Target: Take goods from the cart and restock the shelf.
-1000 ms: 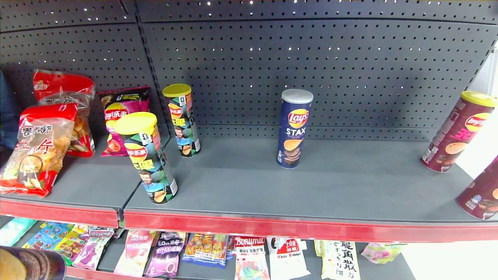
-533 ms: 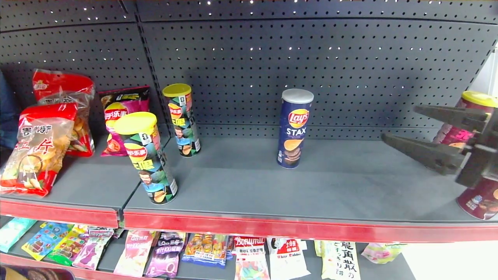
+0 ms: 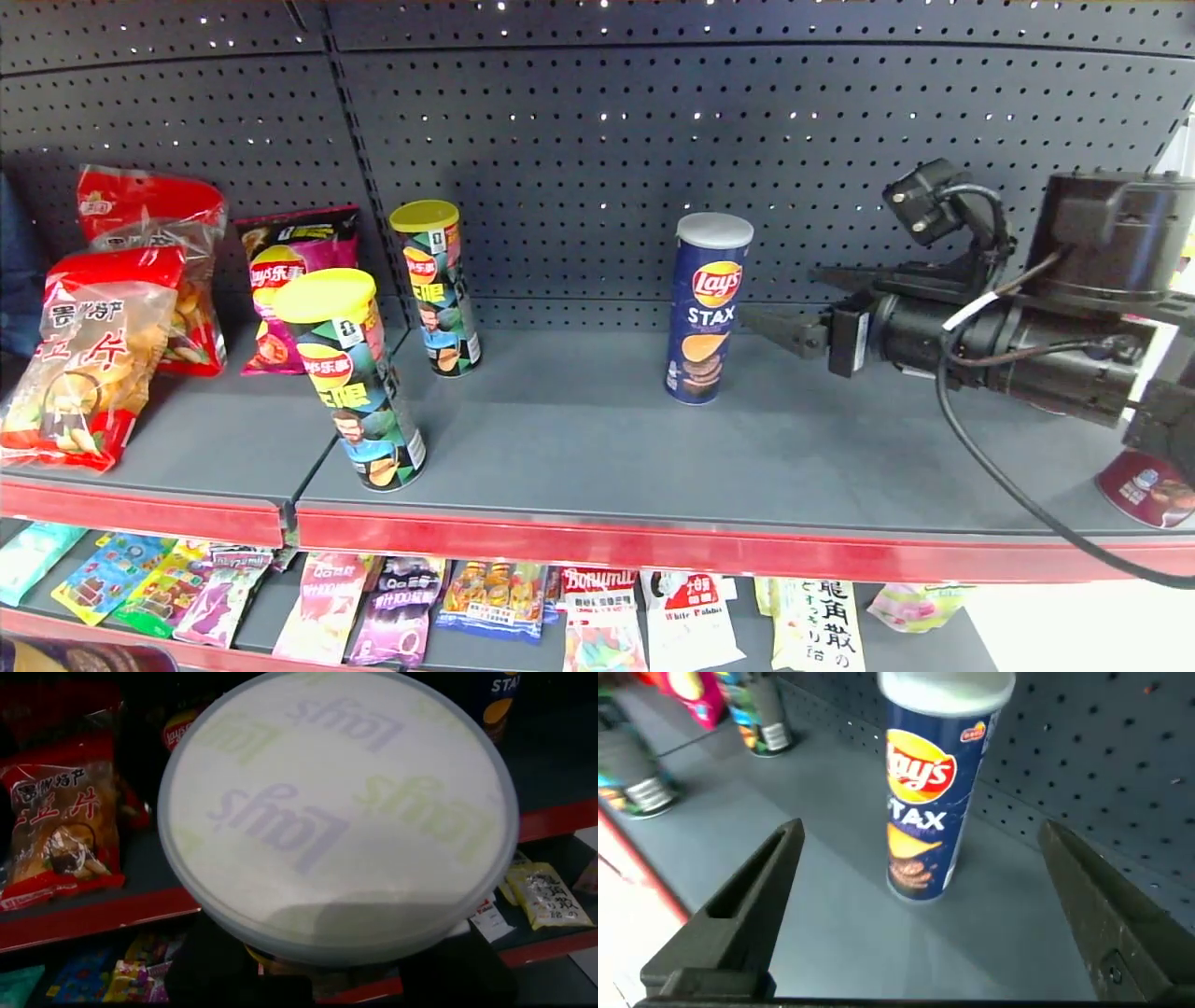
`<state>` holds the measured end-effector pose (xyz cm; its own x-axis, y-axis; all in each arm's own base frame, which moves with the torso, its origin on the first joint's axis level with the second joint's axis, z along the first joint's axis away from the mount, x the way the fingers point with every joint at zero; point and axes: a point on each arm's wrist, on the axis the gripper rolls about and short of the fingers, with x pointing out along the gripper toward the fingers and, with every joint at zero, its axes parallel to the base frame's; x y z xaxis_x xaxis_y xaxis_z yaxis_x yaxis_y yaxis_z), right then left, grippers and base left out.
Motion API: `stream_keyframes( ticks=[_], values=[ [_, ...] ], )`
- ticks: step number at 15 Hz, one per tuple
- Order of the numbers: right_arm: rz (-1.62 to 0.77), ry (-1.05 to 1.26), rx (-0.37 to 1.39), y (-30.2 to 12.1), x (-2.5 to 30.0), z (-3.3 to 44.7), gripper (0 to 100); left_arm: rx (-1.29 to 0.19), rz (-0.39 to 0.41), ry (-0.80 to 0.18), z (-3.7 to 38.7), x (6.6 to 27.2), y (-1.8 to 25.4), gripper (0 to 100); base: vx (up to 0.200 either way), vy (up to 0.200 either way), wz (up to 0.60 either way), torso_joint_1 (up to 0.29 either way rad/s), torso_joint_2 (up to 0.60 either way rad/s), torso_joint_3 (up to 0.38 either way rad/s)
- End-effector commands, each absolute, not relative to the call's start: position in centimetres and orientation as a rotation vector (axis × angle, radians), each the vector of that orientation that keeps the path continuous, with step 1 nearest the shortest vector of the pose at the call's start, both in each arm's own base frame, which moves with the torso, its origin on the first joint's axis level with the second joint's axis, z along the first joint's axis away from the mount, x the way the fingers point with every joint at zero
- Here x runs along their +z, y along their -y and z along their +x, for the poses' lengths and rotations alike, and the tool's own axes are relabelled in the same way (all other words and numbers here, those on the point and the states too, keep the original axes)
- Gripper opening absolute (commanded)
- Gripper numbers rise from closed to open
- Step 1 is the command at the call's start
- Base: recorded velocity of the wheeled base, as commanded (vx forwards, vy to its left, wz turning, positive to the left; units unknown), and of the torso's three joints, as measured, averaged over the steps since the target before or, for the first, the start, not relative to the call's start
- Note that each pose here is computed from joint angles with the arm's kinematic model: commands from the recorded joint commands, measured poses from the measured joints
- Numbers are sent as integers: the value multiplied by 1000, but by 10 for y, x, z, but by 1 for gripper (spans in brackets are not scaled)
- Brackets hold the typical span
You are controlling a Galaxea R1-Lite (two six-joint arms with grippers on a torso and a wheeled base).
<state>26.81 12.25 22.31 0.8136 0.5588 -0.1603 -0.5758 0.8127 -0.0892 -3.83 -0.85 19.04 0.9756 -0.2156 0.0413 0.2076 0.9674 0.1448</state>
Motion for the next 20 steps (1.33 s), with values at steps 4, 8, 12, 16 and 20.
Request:
stream_keyframes(
  ticks=[4,8,12,16,20],
  values=[
    [-124,-195,610,-140,198,306,100,-172,136,33,-35,189,7,0,0,0,0,0,0,0],
    [-113,-178,611,-151,197,329,100,-173,136,28,-34,187,7,0,0,0,0,0,0,0],
    [-111,-148,626,-167,198,350,100,-175,134,30,-35,187,7,0,0,0,0,0,0,0],
    [-111,-137,630,-178,194,364,100,-175,133,22,-34,182,7,0,0,0,0,0,0,0],
    [-110,-124,596,-182,192,376,0,-174,133,21,-34,182,7,0,0,0,0,0,0,0]
  ],
)
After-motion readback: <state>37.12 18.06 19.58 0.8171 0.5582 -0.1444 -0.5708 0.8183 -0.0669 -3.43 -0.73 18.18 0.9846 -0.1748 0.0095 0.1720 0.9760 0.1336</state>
